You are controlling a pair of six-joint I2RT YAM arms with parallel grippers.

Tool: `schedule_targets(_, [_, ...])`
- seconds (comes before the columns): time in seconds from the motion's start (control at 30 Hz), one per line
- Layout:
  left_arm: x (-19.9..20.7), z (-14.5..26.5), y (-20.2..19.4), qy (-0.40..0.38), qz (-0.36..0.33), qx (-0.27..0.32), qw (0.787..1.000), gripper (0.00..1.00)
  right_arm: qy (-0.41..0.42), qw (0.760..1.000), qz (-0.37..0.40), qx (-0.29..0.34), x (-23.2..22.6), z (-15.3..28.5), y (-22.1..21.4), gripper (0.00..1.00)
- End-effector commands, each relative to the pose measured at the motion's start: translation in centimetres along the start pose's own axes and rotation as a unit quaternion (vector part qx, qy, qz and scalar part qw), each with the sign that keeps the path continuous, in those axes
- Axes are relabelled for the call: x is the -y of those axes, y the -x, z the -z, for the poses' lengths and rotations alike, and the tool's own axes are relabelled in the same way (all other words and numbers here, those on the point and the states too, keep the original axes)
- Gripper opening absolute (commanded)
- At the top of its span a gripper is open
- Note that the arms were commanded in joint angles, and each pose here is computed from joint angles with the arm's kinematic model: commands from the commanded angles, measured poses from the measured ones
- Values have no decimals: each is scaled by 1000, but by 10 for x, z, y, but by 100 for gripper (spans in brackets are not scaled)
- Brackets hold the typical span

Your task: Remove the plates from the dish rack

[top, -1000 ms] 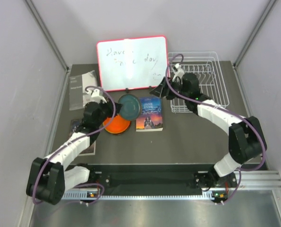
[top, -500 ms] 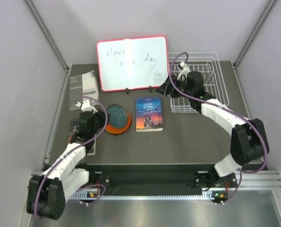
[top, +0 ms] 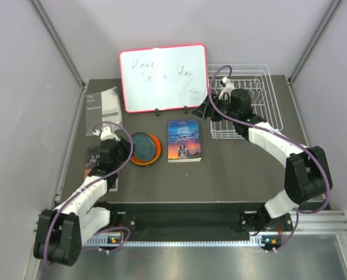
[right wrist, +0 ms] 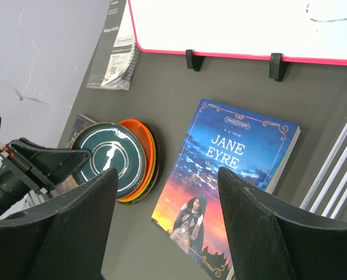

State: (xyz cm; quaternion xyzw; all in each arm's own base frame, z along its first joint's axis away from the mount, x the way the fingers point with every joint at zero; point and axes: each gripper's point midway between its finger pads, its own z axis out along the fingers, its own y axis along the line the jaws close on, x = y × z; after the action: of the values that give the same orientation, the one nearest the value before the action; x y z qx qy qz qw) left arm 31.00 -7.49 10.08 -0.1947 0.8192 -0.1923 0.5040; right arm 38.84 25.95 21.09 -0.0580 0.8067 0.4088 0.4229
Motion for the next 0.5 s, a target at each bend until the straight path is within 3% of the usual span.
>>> schedule_targets(0.0, [12, -4, 15, -23, 5, 29, 999, 3, 8, 999, 22, 23, -7, 6, 14, 70])
schedule_targets(0.3, [3, -2, 13, 0, -4, 23, 1000, 32, -4, 999, 22, 23, 0, 8, 13, 70])
schedule_targets(0.33, [3, -2, 15, 2, -6, 26, 1000, 46, -5, 999, 23, 24, 1, 8, 14, 70])
schedule_targets(0.37, [2, -2, 15, 4, -7, 27, 1000, 51, -5, 999, 24, 26, 1, 9, 15, 70])
schedule_targets(0.47, [0, -1, 17, 10, -8, 30, 999, 55, -8, 999, 25, 26, 2, 10, 15, 70])
